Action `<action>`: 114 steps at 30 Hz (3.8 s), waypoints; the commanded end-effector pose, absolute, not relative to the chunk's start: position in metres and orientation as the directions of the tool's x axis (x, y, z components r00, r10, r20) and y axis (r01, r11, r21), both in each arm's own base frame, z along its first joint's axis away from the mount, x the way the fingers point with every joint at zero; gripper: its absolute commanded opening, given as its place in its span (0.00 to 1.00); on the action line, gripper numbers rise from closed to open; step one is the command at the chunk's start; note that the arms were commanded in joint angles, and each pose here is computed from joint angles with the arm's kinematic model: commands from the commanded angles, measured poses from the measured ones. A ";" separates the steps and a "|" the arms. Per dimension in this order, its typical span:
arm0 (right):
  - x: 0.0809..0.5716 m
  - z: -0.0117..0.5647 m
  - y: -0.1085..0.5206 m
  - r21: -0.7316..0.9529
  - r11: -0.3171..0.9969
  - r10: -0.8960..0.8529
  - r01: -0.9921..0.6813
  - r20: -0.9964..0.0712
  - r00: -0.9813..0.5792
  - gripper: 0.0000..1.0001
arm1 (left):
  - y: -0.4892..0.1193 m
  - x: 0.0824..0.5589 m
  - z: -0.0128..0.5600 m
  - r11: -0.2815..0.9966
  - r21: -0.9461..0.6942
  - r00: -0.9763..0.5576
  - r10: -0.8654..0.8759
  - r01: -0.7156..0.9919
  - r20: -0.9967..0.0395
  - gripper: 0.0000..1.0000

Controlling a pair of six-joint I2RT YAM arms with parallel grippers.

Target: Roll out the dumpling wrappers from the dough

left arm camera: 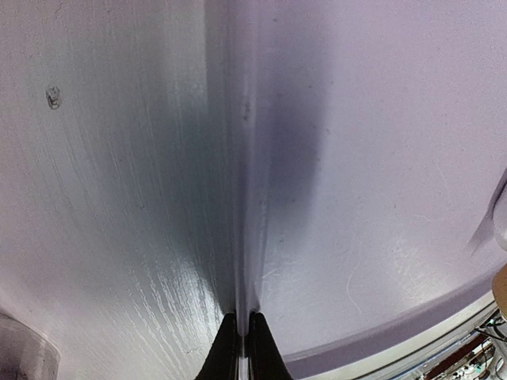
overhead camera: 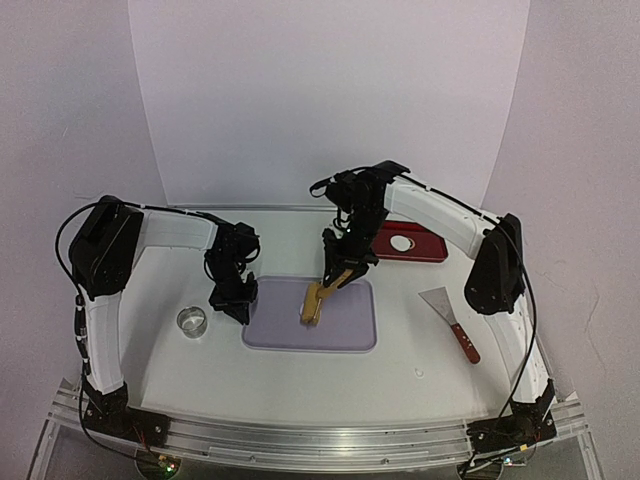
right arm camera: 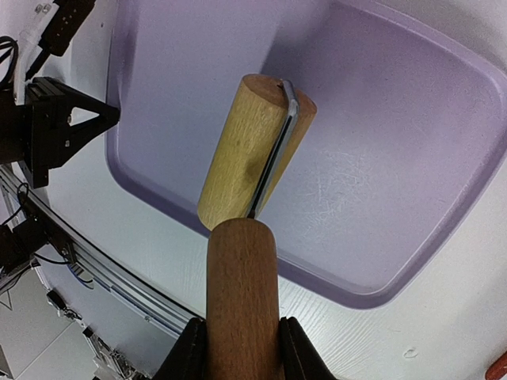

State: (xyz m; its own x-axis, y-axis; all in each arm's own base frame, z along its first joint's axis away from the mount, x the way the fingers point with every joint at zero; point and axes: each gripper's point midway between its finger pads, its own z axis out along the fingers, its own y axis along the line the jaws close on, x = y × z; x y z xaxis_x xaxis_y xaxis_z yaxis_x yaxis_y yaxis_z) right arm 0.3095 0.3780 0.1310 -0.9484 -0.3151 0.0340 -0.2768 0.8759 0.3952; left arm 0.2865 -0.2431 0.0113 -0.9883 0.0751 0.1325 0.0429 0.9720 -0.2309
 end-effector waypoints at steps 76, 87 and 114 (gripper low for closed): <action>0.270 -0.064 0.196 -0.163 0.954 -0.132 -0.253 0.531 -0.837 0.00 | -0.225 0.311 0.006 0.983 -0.175 -0.981 0.084 0.053 0.176 0.00; 0.270 -0.056 0.195 -0.167 0.960 -0.117 -0.224 0.490 -0.864 0.00 | -0.225 0.309 0.007 0.981 -0.188 -0.985 0.070 0.040 0.158 0.00; 0.317 0.198 0.378 0.595 0.788 -0.209 -0.159 0.016 -0.978 0.00 | -0.218 0.317 0.003 0.986 -0.141 -0.988 0.100 0.083 0.121 0.00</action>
